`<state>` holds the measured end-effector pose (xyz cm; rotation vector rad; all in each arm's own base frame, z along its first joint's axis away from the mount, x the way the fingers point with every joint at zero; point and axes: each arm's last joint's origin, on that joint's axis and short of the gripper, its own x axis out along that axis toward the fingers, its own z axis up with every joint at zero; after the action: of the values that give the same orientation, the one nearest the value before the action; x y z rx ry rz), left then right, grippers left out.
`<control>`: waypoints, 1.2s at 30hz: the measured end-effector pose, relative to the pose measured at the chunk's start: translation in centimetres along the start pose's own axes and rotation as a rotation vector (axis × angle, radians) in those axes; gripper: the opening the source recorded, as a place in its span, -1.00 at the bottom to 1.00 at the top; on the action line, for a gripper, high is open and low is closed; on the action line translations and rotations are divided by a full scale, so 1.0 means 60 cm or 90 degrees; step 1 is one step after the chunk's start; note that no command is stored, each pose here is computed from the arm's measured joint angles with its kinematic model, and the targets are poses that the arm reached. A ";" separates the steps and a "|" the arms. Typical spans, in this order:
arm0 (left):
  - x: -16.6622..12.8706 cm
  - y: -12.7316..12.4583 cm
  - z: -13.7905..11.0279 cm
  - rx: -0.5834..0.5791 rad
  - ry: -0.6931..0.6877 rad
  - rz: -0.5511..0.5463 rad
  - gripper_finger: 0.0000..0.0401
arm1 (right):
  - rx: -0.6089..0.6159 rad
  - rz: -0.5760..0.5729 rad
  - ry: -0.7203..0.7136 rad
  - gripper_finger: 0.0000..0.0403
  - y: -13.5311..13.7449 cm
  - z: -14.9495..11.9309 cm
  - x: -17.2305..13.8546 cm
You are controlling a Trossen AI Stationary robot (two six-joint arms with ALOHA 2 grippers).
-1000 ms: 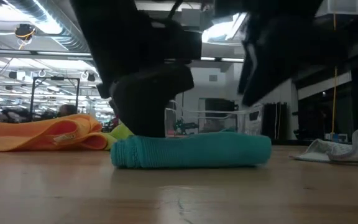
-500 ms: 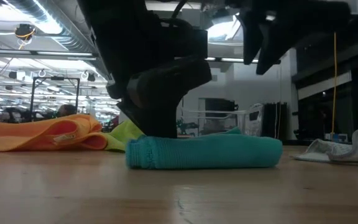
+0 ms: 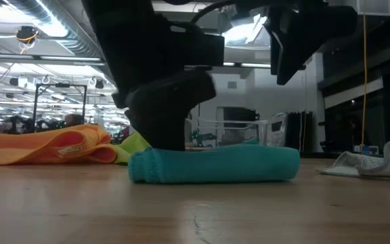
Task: Fold microfiber towels
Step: Fold the blue towel
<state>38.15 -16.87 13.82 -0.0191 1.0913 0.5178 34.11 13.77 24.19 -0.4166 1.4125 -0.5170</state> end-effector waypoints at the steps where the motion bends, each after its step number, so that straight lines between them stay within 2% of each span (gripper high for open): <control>1: 0.000 0.000 0.000 0.013 -0.001 0.001 -0.50 | 0.004 0.008 -0.001 0.04 0.001 0.001 0.000; 4: 0.000 0.001 0.001 0.035 -0.012 0.012 -0.50 | 0.005 0.028 0.005 0.04 0.003 0.002 0.000; 10: 0.001 0.004 0.005 0.030 -0.040 0.040 -0.50 | 0.075 0.043 0.023 0.04 0.005 -0.001 -0.001; 12: 0.001 0.004 0.006 0.027 -0.050 0.045 -0.50 | 0.076 0.064 0.044 0.04 0.008 -0.005 -0.003; 18: 0.002 0.005 0.009 0.022 -0.057 0.046 -0.50 | -0.003 0.115 0.114 0.04 0.023 -0.029 -0.017; 23: 0.002 0.004 0.008 0.016 -0.050 0.038 -0.50 | -0.074 0.138 0.110 0.04 0.047 -0.047 -0.036; 28: 0.003 0.003 0.010 -0.013 -0.043 0.024 -0.50 | -0.152 0.146 0.068 0.04 0.082 -0.067 -0.050; 32: 0.003 0.003 0.010 -0.039 -0.044 0.022 -0.50 | -0.206 0.147 -0.040 0.04 0.128 -0.076 -0.039; 36: 0.003 0.002 0.010 -0.054 -0.039 0.014 -0.50 | -0.225 0.158 -0.144 0.04 0.167 -0.075 -0.018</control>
<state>38.65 -16.53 13.97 -0.0654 1.0106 0.5809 30.47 22.73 18.86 -0.5546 1.3124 -0.0146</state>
